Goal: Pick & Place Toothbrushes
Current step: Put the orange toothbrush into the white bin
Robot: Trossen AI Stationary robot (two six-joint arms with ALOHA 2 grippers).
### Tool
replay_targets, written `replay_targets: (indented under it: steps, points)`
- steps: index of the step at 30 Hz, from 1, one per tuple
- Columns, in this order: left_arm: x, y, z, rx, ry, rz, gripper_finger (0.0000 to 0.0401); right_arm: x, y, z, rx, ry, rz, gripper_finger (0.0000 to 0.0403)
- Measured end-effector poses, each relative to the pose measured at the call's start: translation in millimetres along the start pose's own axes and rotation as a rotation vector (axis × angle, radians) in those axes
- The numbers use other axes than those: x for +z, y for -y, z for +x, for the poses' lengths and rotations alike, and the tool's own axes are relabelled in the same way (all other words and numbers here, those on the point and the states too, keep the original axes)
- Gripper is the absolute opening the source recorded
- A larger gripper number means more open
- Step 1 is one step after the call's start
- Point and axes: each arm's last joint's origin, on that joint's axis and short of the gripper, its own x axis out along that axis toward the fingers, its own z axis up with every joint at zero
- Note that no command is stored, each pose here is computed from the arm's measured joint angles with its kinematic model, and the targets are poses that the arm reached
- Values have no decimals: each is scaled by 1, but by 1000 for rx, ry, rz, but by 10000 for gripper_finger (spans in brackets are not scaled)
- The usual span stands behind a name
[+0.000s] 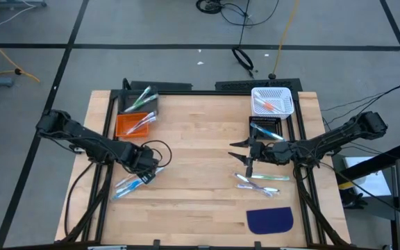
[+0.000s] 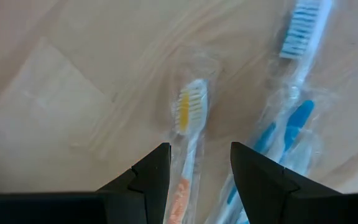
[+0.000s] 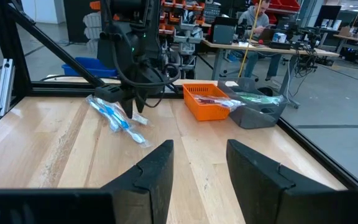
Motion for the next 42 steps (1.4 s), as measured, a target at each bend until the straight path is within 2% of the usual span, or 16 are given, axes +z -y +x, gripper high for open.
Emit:
replay_targets:
  steps: [11, 14, 18, 19, 24, 31, 42]
  points:
    - [-5, -8, 18, 19, -27, -46, 164, 0, 0, 0, 0, 0, 0, 141]
    - [-5, -7, 19, 6, -33, -52, 124, 0, 0, 0, 0, 0, 0, 141]
    - [-4, -5, 19, -12, -24, -65, 29, 0, 0, 0, 0, 0, 0, 141]
    - [-4, -5, 18, -13, -23, -70, 15, 0, 0, 0, 0, 0, 0, 141]
    - [0, 1, 11, -33, 0, -56, 5, 0, 0, 0, 0, 0, 0, 141]
    - [16, 16, -16, -81, 142, 16, 1, 0, 0, 0, 0, 0, 0, 141]
    - [51, 41, -74, -153, 490, 182, 0, 0, 0, 0, 0, 0, 3, 141]
